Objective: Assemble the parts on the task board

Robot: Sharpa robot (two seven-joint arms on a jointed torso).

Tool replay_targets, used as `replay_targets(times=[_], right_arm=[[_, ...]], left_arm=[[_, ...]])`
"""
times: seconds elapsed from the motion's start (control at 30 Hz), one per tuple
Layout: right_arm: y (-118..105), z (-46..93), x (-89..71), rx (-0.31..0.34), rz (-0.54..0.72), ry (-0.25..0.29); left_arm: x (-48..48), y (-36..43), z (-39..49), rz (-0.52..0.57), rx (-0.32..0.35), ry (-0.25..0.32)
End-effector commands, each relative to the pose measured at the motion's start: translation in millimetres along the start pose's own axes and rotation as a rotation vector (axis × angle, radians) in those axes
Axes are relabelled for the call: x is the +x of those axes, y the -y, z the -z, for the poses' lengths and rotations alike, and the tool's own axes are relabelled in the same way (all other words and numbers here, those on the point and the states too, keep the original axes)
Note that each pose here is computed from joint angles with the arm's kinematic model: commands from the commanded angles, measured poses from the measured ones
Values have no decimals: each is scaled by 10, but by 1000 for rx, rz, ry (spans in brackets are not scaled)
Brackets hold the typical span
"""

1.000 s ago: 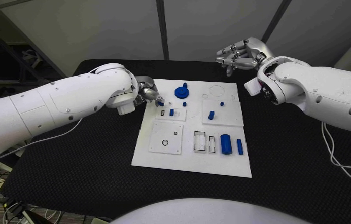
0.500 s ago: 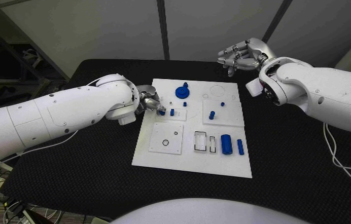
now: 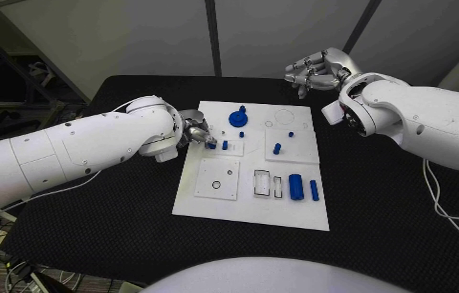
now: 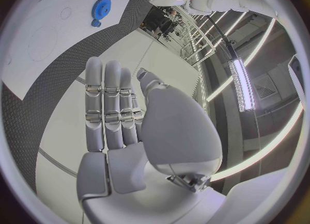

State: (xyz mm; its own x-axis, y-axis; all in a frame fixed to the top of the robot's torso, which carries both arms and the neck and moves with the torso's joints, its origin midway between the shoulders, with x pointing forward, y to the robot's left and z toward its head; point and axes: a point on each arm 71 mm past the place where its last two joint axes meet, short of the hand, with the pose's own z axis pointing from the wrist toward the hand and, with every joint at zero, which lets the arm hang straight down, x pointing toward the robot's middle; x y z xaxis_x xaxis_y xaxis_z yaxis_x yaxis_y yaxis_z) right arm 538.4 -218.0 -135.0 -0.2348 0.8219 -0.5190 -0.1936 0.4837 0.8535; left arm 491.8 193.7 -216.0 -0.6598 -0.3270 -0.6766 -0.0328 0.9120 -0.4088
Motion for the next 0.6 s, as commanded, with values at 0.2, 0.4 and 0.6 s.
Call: replay_targets(times=[0.2, 0.4, 0.6], right_arm=[[-12, -4, 2, -5, -1, -6], [-11, -6, 9, -5, -2, -7], [-10, -4, 9, -5, -2, -7]], left_arm=[[2, -23, -9, -35, -11, -18], [-2, -16, -18, -43, -12, -12], [-3, -14, -22, -52, -14, -12]])
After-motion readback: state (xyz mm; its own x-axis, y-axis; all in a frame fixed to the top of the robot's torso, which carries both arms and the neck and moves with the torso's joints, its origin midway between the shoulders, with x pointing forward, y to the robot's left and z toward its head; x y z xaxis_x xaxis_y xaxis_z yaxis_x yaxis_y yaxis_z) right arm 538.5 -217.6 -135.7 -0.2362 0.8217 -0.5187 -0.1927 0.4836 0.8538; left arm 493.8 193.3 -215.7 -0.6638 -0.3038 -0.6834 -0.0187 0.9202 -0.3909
